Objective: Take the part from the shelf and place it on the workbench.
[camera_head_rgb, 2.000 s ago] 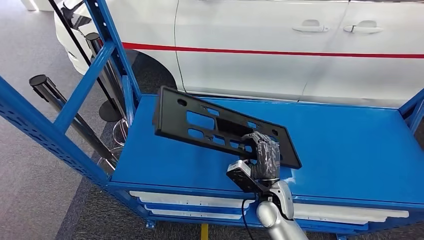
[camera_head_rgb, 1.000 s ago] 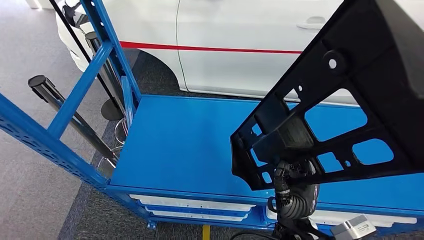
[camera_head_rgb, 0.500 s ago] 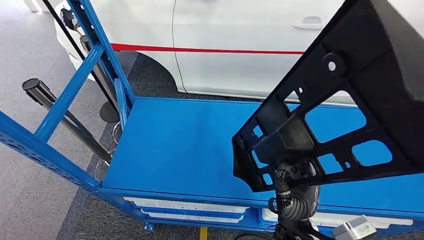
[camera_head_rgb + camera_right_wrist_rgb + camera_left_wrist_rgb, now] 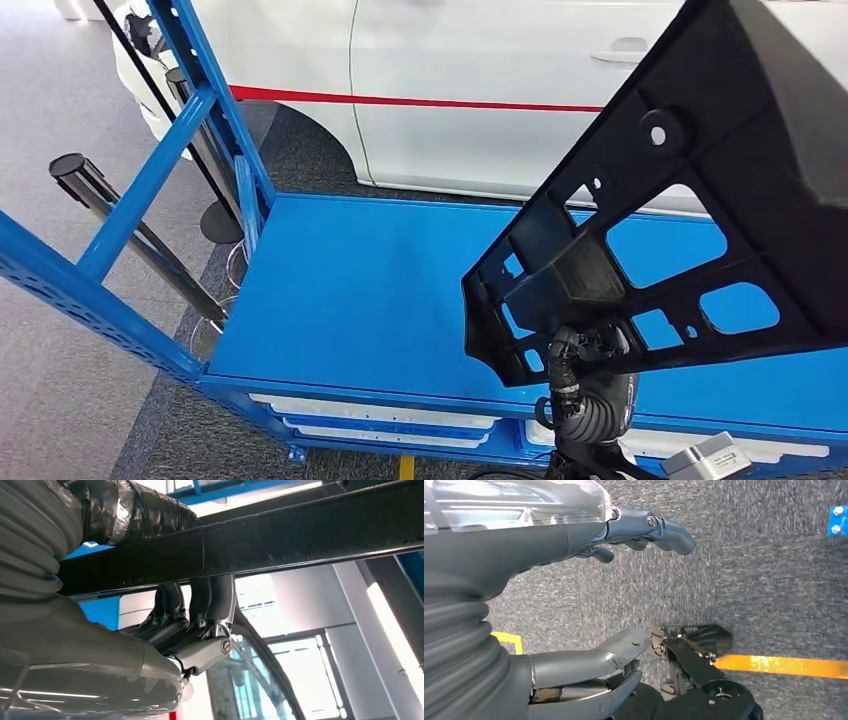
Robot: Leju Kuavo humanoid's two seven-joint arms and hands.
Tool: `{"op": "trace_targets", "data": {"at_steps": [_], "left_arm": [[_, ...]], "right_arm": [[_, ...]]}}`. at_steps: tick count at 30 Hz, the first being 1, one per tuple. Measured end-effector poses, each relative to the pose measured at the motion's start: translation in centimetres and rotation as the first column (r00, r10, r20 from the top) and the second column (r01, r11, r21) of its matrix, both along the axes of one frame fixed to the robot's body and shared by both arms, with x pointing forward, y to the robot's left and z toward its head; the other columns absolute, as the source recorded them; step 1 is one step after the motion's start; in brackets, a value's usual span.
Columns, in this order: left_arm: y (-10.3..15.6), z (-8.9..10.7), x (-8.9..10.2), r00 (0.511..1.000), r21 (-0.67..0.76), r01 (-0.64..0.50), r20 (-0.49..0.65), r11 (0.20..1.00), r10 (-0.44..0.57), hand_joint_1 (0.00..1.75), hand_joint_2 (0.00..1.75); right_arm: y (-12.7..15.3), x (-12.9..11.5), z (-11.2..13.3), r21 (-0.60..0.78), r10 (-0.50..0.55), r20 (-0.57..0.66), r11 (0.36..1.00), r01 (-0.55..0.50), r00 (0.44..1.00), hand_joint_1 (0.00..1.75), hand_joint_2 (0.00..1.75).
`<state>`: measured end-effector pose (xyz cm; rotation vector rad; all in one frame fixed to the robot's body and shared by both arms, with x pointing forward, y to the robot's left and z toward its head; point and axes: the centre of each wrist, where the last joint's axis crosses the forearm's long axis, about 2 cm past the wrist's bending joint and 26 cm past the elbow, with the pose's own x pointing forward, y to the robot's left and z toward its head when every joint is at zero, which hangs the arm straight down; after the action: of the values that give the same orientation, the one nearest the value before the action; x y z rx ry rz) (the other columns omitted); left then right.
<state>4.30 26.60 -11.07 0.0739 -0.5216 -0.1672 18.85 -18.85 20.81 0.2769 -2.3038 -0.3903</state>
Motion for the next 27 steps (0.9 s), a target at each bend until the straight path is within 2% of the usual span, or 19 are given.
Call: {"op": "trace_targets", "data": {"at_steps": [8, 12, 16, 27], "left_arm": [[0.0, 0.0, 0.0, 1.0, 0.001, -0.001, -0.002, 1.0, 0.001, 0.0, 1.75], [0.0, 0.0, -0.3, 1.0, 0.008, -0.015, -0.008, 1.0, 0.016, 0.0, 1.75], [0.3, -0.1, -0.7, 1.0, 0.015, -0.018, -0.016, 1.0, 0.018, 0.0, 1.75], [0.2, -0.1, -0.4, 1.0, 0.013, -0.022, -0.013, 1.0, 0.022, 0.0, 1.75]], "right_arm": [[0.0, -0.1, -0.1, -0.007, 0.005, 0.002, 1.0, -0.005, 1.0, 1.75, 1.75], [0.3, -2.6, -2.5, -0.056, 0.071, 0.036, 0.996, -0.069, 0.997, 1.75, 1.75], [0.9, -4.4, -4.1, -0.061, 0.16, 0.018, 0.985, -0.159, 0.987, 1.75, 1.75], [0.4, -5.2, -5.4, -0.084, 0.11, -0.048, 0.99, -0.113, 0.993, 1.75, 1.75]]}}
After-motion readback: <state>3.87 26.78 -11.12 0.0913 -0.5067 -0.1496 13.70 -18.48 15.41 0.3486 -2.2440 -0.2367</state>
